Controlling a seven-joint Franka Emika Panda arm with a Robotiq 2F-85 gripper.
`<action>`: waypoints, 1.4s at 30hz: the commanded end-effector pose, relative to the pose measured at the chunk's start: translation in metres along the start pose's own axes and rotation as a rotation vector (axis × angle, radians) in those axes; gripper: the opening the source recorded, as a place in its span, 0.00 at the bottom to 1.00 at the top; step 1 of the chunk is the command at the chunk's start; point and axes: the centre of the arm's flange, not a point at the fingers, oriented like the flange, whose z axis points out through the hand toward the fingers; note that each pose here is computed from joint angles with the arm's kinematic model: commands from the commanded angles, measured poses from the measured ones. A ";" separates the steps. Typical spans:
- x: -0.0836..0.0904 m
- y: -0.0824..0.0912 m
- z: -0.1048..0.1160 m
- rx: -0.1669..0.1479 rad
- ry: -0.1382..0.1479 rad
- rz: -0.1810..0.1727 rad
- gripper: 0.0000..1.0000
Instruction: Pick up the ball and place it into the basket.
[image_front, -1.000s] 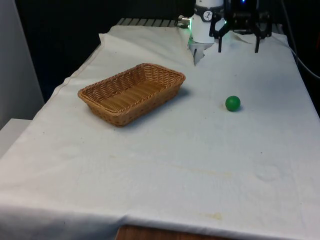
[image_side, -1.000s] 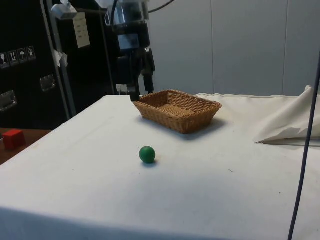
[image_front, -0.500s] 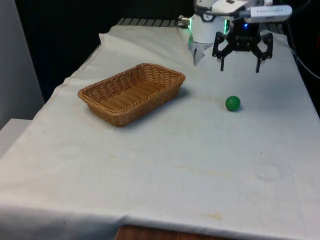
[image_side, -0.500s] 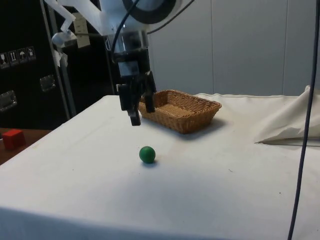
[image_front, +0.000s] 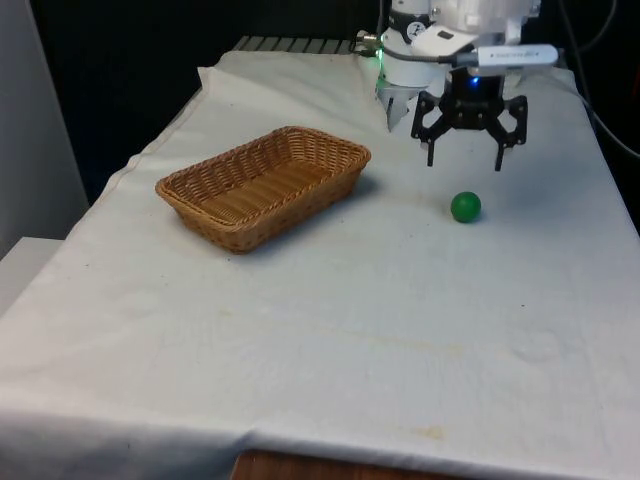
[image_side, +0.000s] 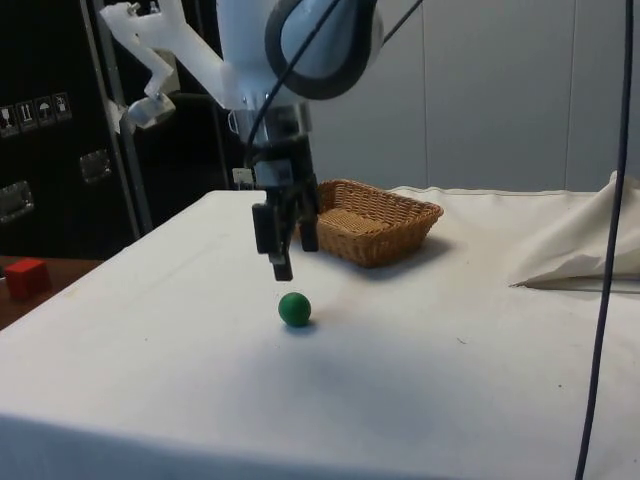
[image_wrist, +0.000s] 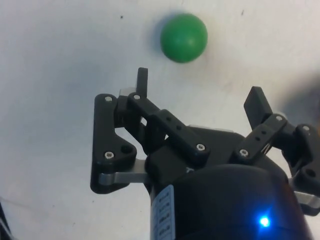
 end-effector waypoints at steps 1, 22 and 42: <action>0.001 -0.001 0.006 0.011 0.009 -0.001 1.00; 0.003 -0.008 0.053 -0.014 0.042 -0.007 1.00; 0.005 -0.019 0.071 -0.021 0.047 0.004 1.00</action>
